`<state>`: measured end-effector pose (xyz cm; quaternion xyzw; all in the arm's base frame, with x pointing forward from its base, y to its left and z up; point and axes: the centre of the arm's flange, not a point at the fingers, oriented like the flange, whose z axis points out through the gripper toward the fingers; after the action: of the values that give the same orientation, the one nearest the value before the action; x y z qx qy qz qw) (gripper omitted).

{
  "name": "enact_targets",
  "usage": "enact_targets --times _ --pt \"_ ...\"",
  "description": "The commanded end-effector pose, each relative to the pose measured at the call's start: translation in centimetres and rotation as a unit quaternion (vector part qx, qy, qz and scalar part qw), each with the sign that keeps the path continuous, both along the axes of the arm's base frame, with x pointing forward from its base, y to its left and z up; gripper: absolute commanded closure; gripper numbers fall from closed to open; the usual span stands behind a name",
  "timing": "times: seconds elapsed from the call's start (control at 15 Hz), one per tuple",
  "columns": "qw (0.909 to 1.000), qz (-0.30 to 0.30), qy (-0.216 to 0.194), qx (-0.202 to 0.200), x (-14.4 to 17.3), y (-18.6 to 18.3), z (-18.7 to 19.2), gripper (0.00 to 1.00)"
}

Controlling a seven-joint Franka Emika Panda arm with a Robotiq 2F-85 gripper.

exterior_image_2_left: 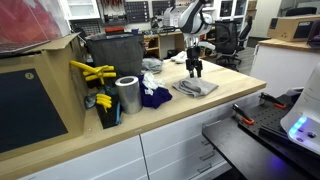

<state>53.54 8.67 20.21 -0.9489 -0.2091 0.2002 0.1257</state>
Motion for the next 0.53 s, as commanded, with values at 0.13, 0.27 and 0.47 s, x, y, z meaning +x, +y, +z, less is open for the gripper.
enact_targets --times 0.13,0.27,0.47 --pt "0.9904 -0.104 -0.089 0.020 2.2 -10.8 8.5 0.00" --pt "0.9822 -0.154 -0.106 -0.012 2.9 -15.8 8.7 0.00" --pt "0.9677 -0.211 -0.117 -0.073 2.6 -22.7 6.0 0.00"
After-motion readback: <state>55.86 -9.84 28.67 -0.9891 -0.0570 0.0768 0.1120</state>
